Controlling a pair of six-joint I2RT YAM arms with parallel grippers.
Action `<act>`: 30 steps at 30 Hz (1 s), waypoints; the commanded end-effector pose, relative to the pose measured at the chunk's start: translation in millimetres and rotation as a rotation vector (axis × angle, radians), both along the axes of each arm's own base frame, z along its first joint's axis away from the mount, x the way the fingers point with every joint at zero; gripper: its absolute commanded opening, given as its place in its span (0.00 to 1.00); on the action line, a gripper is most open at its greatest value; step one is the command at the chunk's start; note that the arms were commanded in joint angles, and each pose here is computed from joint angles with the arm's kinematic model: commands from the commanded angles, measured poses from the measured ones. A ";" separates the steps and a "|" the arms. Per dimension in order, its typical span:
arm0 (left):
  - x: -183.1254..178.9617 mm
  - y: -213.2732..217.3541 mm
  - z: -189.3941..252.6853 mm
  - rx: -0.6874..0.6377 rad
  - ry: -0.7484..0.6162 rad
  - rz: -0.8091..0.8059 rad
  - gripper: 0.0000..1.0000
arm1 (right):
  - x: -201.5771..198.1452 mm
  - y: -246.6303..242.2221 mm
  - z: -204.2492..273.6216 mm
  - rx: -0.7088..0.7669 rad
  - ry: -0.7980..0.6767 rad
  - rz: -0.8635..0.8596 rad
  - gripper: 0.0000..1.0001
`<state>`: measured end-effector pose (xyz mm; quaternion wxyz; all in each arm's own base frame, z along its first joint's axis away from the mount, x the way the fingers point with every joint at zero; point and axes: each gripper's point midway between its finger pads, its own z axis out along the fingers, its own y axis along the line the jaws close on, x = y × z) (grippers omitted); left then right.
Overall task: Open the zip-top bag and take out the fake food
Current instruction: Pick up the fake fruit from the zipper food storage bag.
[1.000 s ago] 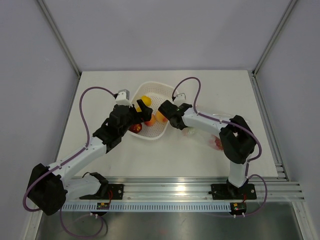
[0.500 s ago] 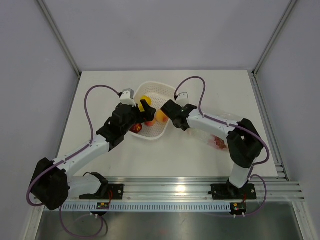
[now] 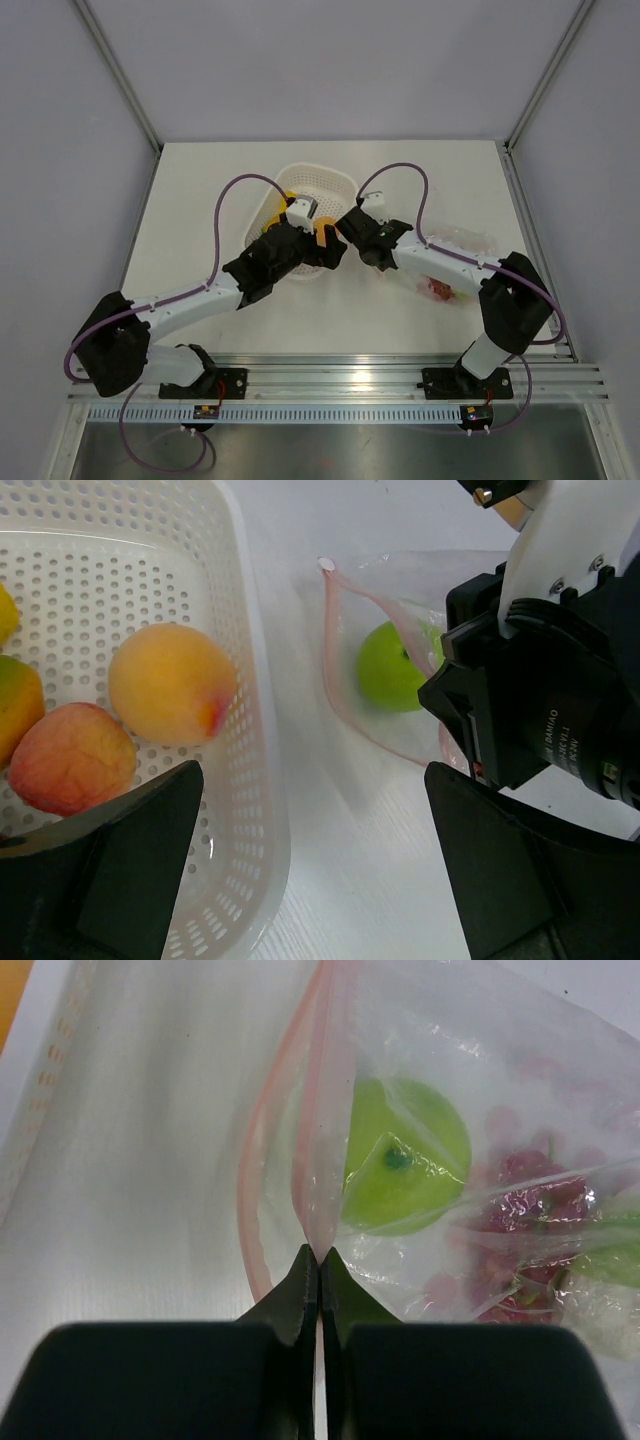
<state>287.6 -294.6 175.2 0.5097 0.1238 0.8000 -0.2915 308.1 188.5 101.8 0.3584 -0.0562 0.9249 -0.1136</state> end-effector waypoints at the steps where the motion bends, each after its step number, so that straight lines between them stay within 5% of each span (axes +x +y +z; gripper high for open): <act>1: 9.2 -17.5 24.7 -0.029 -0.080 -0.026 0.96 | -1.3 11.2 11.5 0.076 -0.028 0.038 0.00; 20: -11.5 -76.0 -4.6 0.019 -0.077 -0.167 0.95 | -50.2 -13.4 14.3 0.232 -0.037 0.079 0.01; 26: -18.5 -101.7 -18.8 0.034 -0.097 -0.244 0.95 | -53.7 -20.7 23.8 0.254 -0.073 0.062 0.32; 30: -16.3 -114.7 -36.0 0.045 -0.066 -0.268 0.94 | -54.5 -27.1 31.8 0.265 -0.107 0.041 0.41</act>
